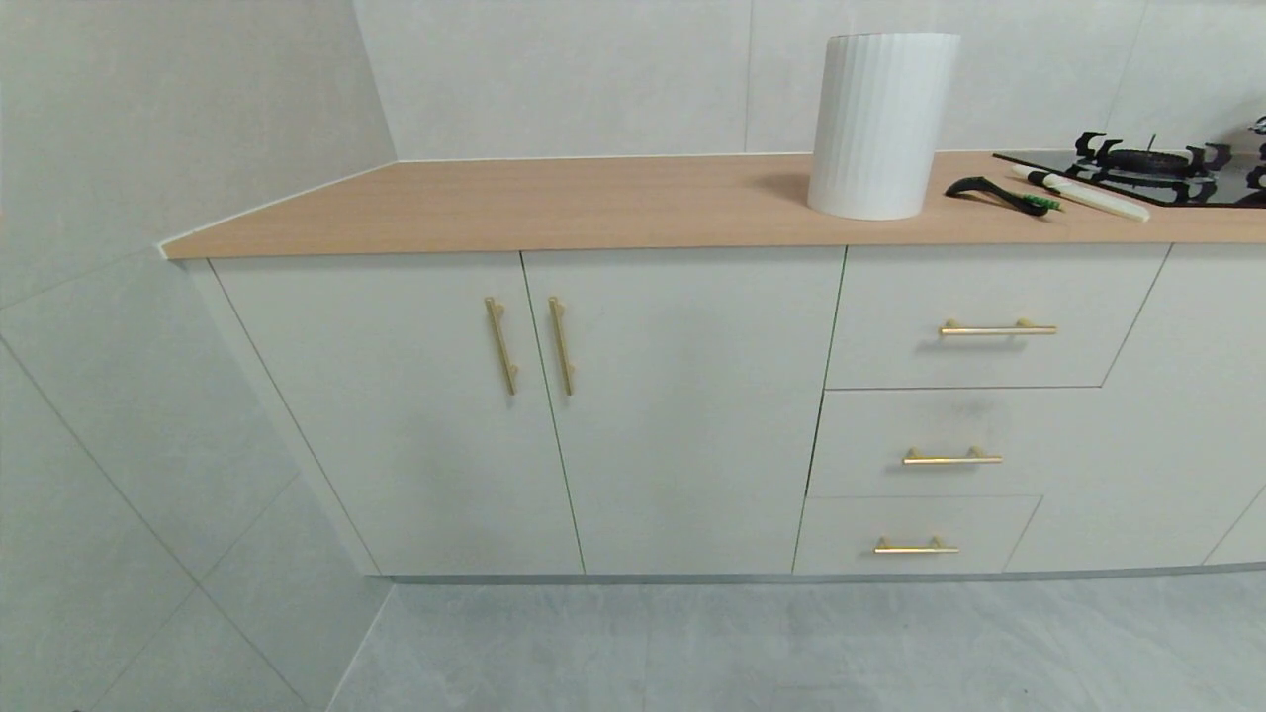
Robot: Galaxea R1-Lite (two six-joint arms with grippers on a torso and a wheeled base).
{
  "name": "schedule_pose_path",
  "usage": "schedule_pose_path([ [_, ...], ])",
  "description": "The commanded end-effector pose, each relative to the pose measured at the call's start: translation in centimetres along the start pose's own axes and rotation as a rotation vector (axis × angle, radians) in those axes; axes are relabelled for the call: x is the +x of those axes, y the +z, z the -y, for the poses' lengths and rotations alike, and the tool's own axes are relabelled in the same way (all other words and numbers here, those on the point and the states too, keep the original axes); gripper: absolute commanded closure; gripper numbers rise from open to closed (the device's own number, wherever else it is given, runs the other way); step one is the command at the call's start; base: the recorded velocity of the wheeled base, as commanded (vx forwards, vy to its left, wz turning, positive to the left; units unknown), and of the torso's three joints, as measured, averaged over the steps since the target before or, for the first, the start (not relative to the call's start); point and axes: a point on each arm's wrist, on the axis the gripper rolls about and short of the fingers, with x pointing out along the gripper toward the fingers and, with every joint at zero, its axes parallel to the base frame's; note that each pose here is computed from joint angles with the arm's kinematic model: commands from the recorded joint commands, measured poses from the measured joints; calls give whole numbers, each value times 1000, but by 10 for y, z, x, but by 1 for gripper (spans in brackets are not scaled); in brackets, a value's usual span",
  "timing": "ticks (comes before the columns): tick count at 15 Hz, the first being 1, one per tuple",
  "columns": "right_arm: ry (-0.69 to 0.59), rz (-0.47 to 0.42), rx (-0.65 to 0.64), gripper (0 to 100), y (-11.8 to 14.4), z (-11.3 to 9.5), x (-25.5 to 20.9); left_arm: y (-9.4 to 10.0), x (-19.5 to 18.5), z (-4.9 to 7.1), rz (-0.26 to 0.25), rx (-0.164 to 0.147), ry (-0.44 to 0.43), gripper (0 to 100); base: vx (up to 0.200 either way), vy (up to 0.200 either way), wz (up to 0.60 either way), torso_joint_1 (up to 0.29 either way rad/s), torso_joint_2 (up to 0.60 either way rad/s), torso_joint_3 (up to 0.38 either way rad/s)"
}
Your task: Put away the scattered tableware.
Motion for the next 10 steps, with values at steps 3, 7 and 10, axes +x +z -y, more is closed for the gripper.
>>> schedule_pose_path([
  [3,6,148,-146,0,-46,17,-57,-33,-30,-4,161,-12,123,0,0,0,0,0,0,0],
  [7,-53,148,-167,0,-76,20,-55,-53,-19,-3,96,9,156,0,0,0,0,0,0,0],
  [10,-29,155,-174,0,-85,21,-48,-56,-16,-2,121,33,94,0,0,0,0,0,0,0],
])
